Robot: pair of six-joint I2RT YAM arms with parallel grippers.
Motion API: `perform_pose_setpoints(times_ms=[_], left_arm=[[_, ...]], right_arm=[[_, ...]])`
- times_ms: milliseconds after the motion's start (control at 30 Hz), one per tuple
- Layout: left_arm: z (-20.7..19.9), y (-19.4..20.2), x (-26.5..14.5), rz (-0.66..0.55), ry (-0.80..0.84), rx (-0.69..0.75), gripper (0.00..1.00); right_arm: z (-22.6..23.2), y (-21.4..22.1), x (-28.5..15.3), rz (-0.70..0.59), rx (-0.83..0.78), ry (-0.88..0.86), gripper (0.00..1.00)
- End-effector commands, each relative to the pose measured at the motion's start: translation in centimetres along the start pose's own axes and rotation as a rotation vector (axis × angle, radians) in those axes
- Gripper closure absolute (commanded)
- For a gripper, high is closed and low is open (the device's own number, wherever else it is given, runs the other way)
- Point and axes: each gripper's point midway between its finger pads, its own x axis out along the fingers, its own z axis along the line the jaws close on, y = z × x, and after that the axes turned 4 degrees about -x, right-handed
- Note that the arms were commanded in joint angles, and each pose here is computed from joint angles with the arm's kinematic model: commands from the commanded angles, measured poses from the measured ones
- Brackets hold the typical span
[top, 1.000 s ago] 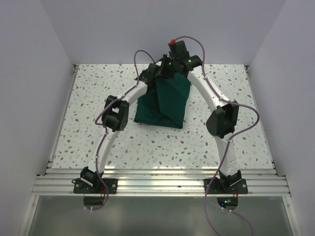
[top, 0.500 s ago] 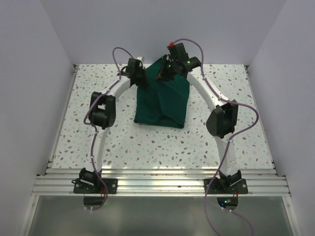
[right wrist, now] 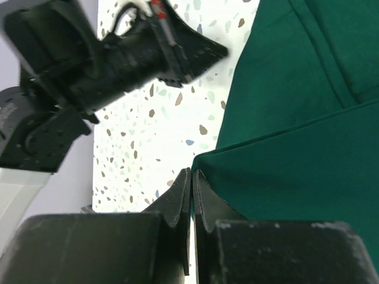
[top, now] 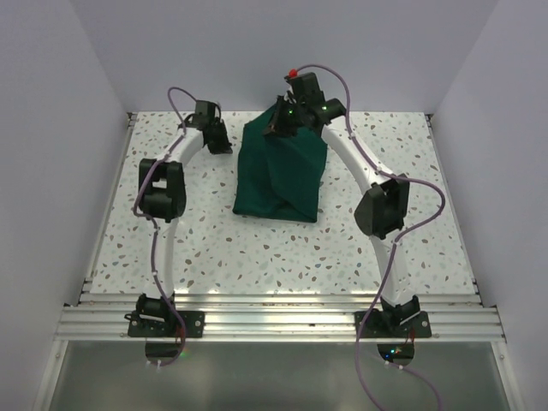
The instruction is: Prepare the surgical pack
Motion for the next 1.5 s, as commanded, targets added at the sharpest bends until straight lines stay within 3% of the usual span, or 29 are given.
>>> perform_pose_setpoints(times_ms=[0,367,900,1133,1467], left_arm=[[-0.5,3.0,0.7,0.097,0.043,-0.022,1.0],[-1.3,5.7,1.8,0.166,0.075,-0.017,1.0],[-1.9,6.2,2.0,0.173,0.084,-0.02,1.0],[2.3,1.9,-1.2,0.035,-0.071,-0.086,1.0],[4.1,0.6,-3.5,0.035,-0.078,-0.126,1.0]], right_arm=[[4.2,-0.7,0.8,-0.036,-0.037,-0.134,1.0],[7.0,1.8,3.6,0.007,-0.062,-0.217,1.0],[7.3,7.0,8.5,0.106,-0.042,-0.221,1.0],[5.4,9.1,9.8,0.162,-0.041,-0.175,1.0],[2.6,11.8,11.1,0.24,-0.036,-0.095,1.0]])
